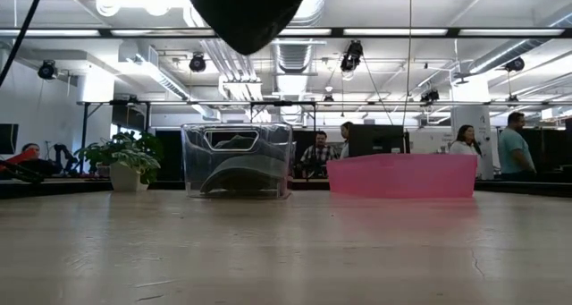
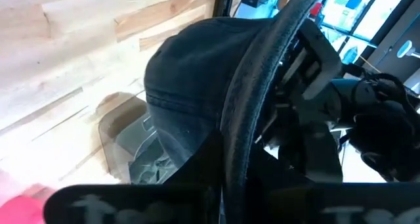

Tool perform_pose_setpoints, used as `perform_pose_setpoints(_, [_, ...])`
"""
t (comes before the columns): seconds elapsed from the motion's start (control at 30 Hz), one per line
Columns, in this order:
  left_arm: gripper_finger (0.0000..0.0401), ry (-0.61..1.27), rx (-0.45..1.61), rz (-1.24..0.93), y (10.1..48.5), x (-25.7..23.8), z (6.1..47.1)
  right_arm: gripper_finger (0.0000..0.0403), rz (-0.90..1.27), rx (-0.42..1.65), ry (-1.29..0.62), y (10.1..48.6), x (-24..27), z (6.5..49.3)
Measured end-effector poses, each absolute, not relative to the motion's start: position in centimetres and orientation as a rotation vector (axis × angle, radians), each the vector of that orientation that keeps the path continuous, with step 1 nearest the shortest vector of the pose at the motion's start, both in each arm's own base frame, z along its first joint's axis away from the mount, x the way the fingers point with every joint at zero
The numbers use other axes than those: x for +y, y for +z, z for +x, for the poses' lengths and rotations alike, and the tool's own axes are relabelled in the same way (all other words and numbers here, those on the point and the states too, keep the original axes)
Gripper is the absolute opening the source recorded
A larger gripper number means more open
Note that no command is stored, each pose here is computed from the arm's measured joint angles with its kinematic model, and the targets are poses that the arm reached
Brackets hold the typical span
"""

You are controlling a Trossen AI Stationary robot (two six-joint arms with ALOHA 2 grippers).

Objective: Pick & Place hat
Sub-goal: Put the middle blue cap into the red bin

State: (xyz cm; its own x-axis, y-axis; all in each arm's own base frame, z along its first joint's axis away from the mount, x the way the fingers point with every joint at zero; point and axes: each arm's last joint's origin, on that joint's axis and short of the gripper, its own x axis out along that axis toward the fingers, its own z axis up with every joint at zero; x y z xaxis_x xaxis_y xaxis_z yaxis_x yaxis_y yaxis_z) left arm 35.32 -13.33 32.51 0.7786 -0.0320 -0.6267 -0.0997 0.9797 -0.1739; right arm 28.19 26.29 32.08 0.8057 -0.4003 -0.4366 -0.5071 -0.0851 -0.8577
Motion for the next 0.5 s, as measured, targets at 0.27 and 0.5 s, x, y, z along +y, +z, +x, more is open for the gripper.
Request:
perform_pose_setpoints(0.27, [0.0078, 0.123, 0.776, -0.313, 32.9, -12.6, 33.4, 0.0013, -1.691, 0.726, 0.063, 32.1, 25.9, 28.4])
perform_pose_setpoints(0.5, [0.0078, 0.089, 0.758, -0.322, 35.1, -12.6, 31.2, 0.0013, -1.663, 0.726, 0.050, 32.1, 25.9, 28.4])
